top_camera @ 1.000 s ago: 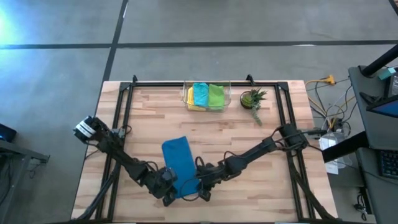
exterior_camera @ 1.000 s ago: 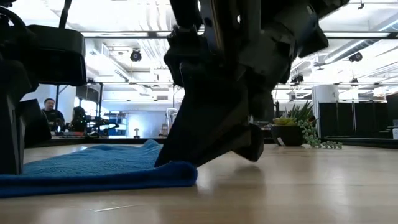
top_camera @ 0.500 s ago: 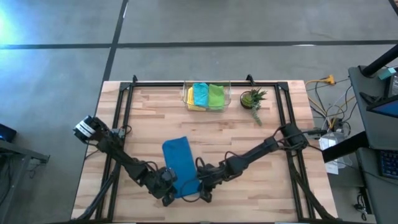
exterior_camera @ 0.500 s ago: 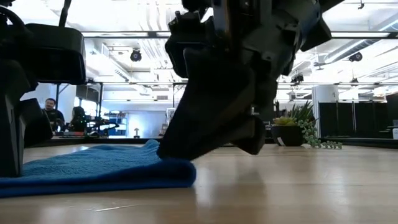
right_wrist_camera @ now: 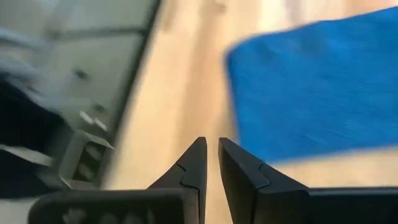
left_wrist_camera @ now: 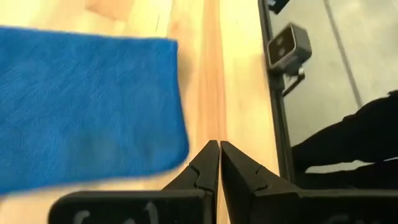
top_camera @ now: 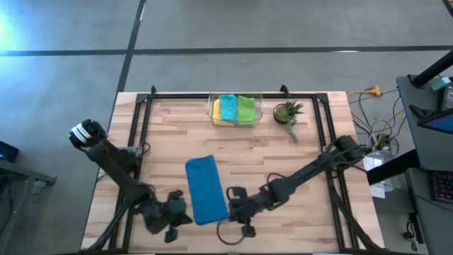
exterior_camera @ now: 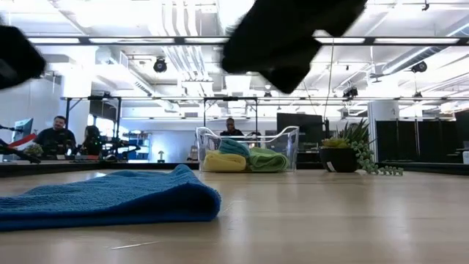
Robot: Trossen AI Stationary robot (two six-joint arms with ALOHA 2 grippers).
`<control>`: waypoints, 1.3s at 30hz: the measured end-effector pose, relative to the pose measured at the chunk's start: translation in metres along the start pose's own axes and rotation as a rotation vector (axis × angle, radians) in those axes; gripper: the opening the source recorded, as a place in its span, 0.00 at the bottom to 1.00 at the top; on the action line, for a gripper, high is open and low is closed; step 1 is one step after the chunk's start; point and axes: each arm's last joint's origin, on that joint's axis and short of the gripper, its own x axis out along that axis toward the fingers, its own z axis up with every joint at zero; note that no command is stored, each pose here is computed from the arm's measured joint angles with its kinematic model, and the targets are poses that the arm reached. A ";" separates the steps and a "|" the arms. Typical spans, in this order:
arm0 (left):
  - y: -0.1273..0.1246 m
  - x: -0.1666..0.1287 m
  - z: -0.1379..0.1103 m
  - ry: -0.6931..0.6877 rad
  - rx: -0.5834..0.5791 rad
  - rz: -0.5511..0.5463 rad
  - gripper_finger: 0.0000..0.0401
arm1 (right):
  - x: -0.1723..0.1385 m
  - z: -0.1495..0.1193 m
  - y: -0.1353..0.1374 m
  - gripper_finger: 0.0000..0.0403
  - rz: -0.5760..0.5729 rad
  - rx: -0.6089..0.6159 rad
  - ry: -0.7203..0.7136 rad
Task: Fold microfiber towels
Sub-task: Fold the dark blue microfiber towel
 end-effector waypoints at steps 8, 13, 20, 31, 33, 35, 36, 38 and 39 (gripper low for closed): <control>-0.020 -0.026 -0.024 0.079 0.193 0.120 0.00 | -0.039 -0.007 -0.004 0.09 -0.239 -0.232 0.164; -0.020 -0.008 -0.036 0.200 0.498 0.164 0.00 | -0.033 -0.017 -0.018 0.10 -0.272 -0.174 0.208; -0.007 0.015 -0.034 0.263 0.720 0.204 0.05 | -0.032 -0.024 -0.029 0.10 -0.300 -0.100 0.244; -0.002 0.027 -0.030 0.157 0.785 0.078 0.45 | -0.031 -0.024 -0.029 0.10 -0.309 -0.004 0.228; -0.003 0.029 -0.026 0.132 0.822 0.065 0.51 | -0.031 -0.024 -0.029 0.10 -0.309 0.001 0.227; -0.001 0.031 -0.022 0.126 0.848 0.071 0.55 | -0.031 -0.024 -0.029 0.10 -0.309 0.002 0.227; 0.001 0.032 -0.020 0.127 0.846 0.080 0.55 | -0.031 -0.024 -0.029 0.10 -0.309 0.002 0.227; 0.005 0.036 -0.018 0.130 0.837 0.095 0.56 | -0.031 -0.024 -0.029 0.10 -0.309 0.003 0.227; 0.006 0.037 -0.017 0.133 0.834 0.101 0.56 | -0.031 -0.025 -0.029 0.10 -0.308 0.002 0.227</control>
